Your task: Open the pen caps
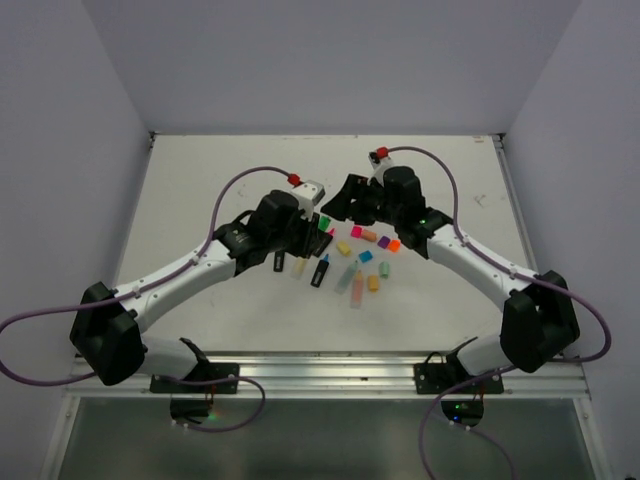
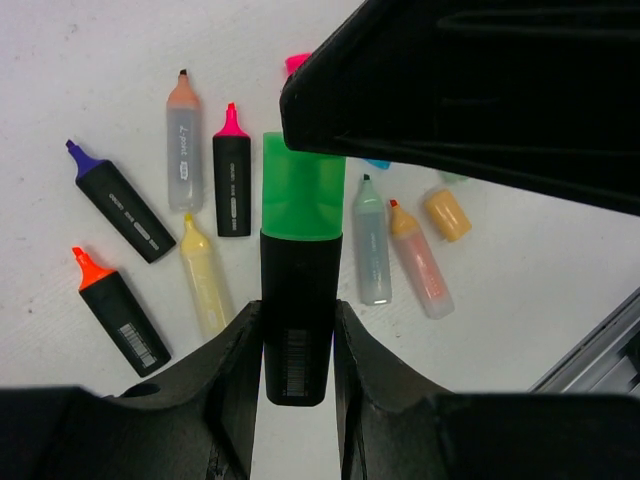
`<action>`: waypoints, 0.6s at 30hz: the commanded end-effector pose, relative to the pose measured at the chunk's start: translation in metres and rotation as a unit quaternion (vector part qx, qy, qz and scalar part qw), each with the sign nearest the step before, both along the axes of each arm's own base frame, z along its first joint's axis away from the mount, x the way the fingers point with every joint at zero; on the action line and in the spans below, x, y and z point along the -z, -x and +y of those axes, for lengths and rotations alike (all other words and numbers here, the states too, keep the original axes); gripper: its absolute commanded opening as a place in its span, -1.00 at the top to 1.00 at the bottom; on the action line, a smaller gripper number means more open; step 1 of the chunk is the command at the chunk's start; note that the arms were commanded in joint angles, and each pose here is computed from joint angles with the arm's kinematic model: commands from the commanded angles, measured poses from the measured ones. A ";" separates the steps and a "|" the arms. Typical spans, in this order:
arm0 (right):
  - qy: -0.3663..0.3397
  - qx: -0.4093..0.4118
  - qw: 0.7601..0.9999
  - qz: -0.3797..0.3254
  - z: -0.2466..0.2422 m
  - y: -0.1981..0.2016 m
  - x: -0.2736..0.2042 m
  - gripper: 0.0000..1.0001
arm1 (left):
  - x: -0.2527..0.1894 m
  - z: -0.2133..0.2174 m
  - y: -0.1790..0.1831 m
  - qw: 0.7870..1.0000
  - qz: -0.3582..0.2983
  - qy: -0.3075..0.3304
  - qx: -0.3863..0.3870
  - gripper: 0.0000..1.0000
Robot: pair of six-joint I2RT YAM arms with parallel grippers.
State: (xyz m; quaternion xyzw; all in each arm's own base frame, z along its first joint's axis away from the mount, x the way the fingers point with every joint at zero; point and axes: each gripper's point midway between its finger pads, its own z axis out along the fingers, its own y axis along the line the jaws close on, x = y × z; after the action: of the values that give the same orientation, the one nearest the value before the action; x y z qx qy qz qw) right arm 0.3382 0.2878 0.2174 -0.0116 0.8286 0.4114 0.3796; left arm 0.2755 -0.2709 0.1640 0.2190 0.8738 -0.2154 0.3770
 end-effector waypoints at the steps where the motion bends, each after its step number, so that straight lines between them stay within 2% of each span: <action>1: -0.021 -0.013 1.000 -0.005 0.012 0.000 -0.010 -0.31 | -0.028 -0.009 -0.008 0.999 -0.036 0.035 -0.005 0.90; 6: -0.028 -0.034 0.999 0.009 0.019 0.007 0.000 -0.07 | -0.031 -0.011 -0.010 0.998 -0.040 0.041 -0.007 0.91; 12: -0.039 -0.049 0.998 0.017 0.026 0.011 0.004 0.04 | -0.030 -0.014 -0.012 0.998 -0.037 0.047 -0.012 0.92; 18: -0.040 -0.051 0.998 0.019 0.026 0.012 0.010 0.29 | -0.035 -0.015 -0.014 0.998 -0.041 0.055 -0.014 0.93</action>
State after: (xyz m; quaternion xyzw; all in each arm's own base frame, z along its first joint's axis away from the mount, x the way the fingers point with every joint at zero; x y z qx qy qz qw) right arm 0.3277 0.3073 0.2019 -0.0217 0.8285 0.4445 0.3399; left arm 0.2801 -0.2759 0.1703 0.2067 0.8688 -0.2259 0.3892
